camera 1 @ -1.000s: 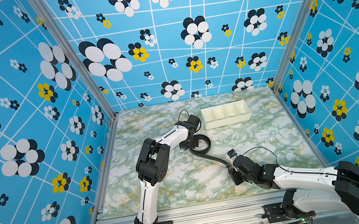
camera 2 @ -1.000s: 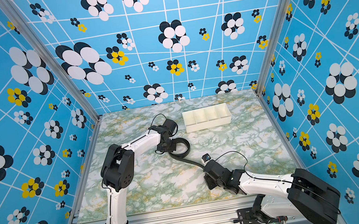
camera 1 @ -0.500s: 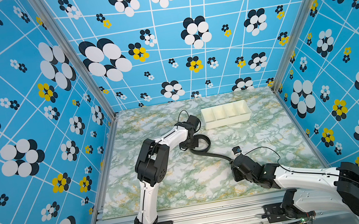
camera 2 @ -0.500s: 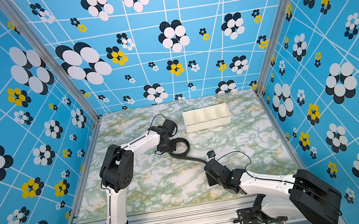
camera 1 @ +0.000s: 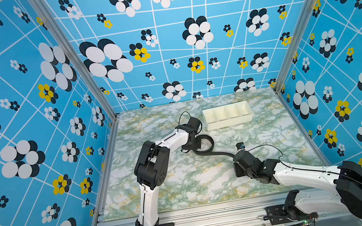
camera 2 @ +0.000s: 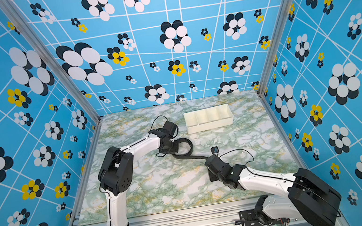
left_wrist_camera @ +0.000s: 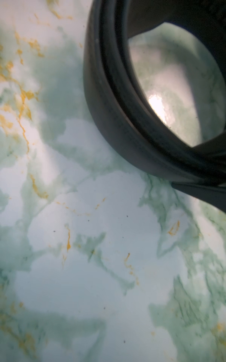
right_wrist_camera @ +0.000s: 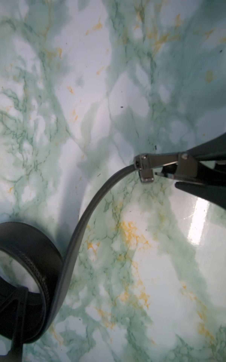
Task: Place the belts into the storage roll
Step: Roll the belt at the center of the board.
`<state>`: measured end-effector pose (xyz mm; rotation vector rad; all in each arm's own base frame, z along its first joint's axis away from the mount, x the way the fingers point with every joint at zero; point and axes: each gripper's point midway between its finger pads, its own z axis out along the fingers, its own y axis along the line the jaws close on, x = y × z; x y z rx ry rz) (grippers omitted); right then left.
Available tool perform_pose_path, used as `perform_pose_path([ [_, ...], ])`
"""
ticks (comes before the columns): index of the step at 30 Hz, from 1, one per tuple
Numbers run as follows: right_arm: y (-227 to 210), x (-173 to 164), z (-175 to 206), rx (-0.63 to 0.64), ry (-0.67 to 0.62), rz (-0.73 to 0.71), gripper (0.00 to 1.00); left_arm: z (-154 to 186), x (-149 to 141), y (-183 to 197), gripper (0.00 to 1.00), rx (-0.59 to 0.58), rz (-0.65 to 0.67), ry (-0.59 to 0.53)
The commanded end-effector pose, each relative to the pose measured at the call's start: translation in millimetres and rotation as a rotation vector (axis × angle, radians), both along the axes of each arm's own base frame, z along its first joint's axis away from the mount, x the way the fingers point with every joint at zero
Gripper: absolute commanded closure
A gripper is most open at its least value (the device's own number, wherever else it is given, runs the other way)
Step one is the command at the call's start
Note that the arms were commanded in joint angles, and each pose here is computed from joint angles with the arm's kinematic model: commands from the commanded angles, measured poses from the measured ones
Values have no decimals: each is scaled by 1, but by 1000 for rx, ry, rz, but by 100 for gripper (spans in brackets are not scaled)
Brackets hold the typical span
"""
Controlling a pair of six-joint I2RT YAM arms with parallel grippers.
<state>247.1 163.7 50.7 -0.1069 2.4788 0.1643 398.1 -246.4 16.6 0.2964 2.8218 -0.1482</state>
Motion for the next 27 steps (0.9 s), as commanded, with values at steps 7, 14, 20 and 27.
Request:
perform_pose_path([
  [7, -30, 41, -10, -238, 92, -71, 100, -71, -83, 40, 100, 245, -154, 260],
  [14, -17, 75, -15, -269, 60, -55, 83, -68, -115, 32, 100, 271, -244, 284],
  [20, -10, 93, -14, -272, 17, -62, 69, -73, -132, 33, 100, 295, -300, 331],
  [27, -18, 98, -2, -276, -47, -96, 49, -73, -138, 36, 100, 296, -317, 350],
])
